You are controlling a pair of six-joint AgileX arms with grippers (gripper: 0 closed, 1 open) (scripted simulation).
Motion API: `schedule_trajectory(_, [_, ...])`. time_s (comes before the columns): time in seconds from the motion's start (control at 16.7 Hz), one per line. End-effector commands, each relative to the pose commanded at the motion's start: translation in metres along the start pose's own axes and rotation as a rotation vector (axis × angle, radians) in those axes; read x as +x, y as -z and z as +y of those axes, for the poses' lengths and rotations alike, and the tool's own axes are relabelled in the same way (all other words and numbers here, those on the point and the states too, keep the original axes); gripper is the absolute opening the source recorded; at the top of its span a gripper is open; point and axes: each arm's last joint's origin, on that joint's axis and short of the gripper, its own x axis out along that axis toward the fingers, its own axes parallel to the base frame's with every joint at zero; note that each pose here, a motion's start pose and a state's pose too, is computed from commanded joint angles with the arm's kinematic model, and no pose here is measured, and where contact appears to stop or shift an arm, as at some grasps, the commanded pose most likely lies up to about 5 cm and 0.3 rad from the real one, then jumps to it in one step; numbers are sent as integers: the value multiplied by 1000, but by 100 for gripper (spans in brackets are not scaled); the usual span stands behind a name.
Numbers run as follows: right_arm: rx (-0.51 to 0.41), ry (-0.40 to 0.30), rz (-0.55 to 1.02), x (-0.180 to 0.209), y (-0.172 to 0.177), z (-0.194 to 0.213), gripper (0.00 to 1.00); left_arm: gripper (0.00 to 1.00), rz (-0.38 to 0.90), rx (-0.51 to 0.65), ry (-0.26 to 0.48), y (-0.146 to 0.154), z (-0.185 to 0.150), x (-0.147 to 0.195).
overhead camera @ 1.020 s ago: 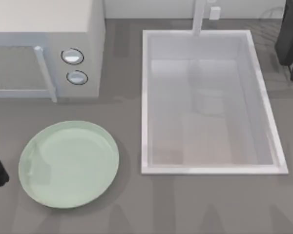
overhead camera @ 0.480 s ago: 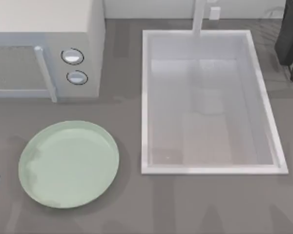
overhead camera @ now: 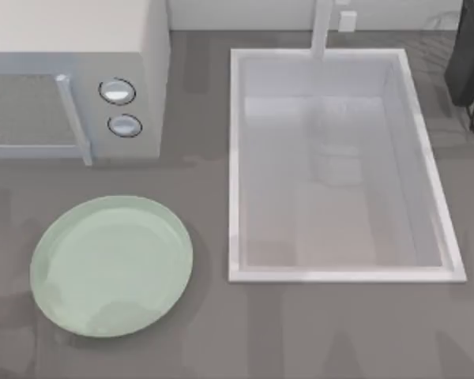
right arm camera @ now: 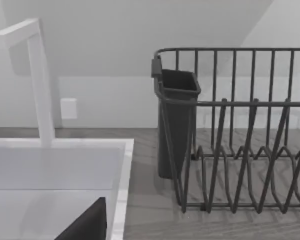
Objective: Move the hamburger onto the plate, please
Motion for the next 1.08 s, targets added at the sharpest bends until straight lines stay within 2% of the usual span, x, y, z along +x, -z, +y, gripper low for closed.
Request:
schedule_trajectory(0.18, [0,0,0,0,0,0,100,100,21,131,138,2,20,10])
schedule_trajectory(0.36, [0,0,0,0,0,0,100,100,20,198,200,4,30,15])
schedule_trajectory(0.78, [0,0,0,0,0,0,100,100,20,205,205,3,30,19])
schedule_trajectory(1.08, [0,0,0,0,0,0,100,100,19,204,194,5,26,63])
